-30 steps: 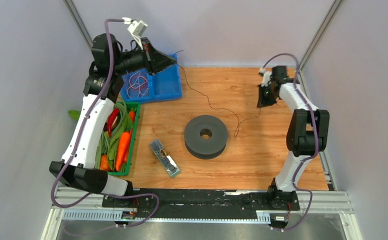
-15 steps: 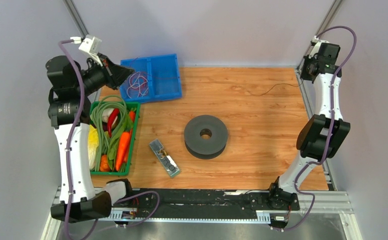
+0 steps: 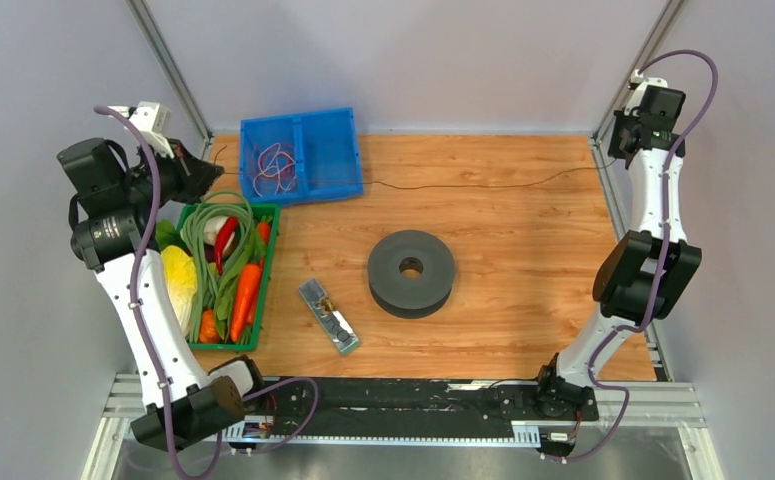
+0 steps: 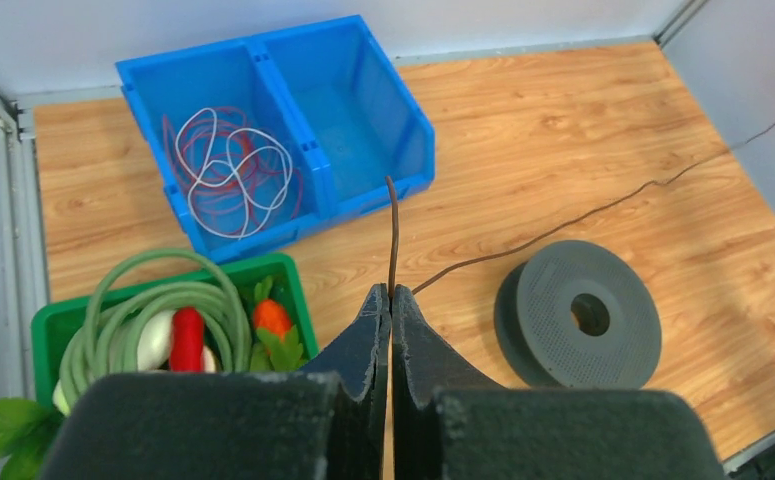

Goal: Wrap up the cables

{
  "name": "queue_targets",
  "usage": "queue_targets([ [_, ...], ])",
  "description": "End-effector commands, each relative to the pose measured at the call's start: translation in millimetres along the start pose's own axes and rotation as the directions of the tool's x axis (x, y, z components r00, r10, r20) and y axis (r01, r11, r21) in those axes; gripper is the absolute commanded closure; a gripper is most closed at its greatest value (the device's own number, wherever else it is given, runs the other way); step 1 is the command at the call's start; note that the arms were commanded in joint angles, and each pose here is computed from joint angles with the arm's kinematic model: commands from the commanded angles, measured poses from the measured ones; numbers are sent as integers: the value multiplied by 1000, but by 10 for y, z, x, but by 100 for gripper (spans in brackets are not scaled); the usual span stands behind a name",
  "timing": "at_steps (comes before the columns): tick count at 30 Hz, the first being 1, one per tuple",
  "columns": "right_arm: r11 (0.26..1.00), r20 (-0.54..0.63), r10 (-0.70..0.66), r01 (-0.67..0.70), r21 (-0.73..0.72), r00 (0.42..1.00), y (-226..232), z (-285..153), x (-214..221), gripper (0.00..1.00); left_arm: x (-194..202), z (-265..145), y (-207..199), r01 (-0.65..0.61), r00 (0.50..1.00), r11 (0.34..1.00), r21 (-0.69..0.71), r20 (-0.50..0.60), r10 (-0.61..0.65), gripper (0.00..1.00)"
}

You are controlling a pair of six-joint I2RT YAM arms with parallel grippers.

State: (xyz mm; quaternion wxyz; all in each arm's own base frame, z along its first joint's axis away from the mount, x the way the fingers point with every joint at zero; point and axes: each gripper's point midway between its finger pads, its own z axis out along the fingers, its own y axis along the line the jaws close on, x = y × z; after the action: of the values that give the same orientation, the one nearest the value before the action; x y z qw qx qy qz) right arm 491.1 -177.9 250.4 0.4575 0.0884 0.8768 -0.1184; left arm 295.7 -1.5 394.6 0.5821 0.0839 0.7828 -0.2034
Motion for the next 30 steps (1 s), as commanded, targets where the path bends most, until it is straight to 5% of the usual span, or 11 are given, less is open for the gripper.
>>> queue_targets([
  [1,998,103,-27,20,64,994,-187,-186,-295,100,39,-66,36,-60,998,998,-3,-7,60,100],
  [30,986,74,-105,94,134,992,-623,105,-210,100,277,-10,490,-62,994,994,-95,-94,53,100],
])
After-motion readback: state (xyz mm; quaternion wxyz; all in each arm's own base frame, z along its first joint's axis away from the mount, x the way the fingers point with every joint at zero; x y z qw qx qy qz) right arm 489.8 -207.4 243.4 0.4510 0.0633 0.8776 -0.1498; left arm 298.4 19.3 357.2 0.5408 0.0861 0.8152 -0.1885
